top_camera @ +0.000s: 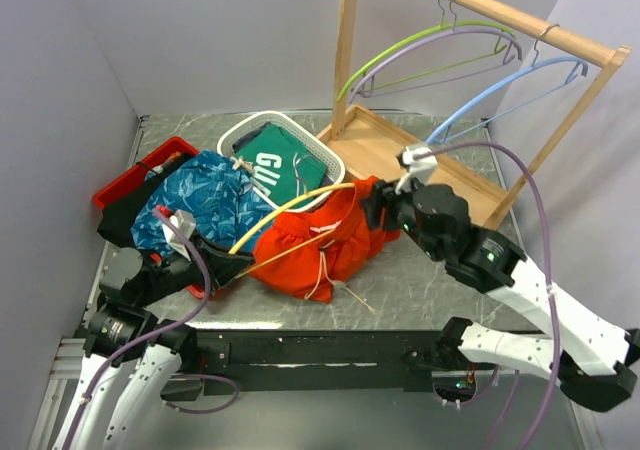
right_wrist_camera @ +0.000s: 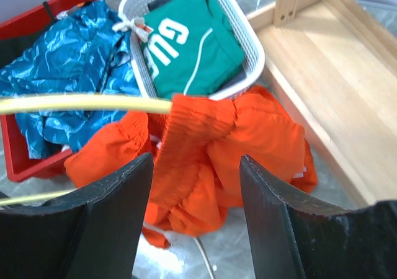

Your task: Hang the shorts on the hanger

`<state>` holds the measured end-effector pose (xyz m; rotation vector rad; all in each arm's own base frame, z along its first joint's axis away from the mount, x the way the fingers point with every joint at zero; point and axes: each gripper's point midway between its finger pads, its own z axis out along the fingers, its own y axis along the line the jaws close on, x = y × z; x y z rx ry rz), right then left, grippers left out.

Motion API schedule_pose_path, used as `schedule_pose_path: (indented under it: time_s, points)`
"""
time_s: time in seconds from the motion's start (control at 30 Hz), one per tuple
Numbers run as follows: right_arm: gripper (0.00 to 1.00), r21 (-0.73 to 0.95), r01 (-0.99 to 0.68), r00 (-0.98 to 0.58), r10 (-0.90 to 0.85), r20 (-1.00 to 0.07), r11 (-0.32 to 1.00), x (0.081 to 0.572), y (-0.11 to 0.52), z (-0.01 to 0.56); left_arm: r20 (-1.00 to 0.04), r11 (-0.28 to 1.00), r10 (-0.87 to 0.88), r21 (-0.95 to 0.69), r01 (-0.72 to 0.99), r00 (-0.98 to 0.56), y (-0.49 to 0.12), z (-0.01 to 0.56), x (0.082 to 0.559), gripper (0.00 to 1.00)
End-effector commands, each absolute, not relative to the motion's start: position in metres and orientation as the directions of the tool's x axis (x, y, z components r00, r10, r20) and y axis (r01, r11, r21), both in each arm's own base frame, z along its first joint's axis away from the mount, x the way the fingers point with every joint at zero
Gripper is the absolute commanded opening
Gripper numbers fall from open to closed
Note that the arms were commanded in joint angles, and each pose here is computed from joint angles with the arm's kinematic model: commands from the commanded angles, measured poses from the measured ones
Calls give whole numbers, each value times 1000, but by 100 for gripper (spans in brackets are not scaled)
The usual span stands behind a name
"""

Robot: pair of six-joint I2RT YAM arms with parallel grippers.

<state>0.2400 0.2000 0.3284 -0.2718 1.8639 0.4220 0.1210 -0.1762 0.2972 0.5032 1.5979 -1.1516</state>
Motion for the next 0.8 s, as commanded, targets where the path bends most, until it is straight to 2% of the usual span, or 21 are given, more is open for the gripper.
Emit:
schedule_pose_path:
  time_s: [0.0,0.17,0.33,0.53,0.67,0.77]
  points:
    - [65,250,-372,-302,138,-943,894,224,182,328,-951,398,-193,-301,867,-242,-180,326,111,1]
    - [65,371,-328,-327,264,-907,869,212,171,292,-952,372,-152,-303,877,-265,-184,322,114,1]
    - [67,413,-258,-310,330,-892,874,212,155,255,-946,350,-128,-325,878,-299,-190,321,122,1]
    - [72,464,-104,-184,442,-878,880,216,114,233,-936,327,-75,-349,878,-344,-201,314,133,1]
    - [77,474,-99,-55,471,-880,875,219,97,244,-935,285,-42,-349,892,-352,-209,312,131,1]
    - [80,420,-142,-26,420,-907,897,223,101,254,-935,267,-32,-348,899,-352,-211,312,129,1]
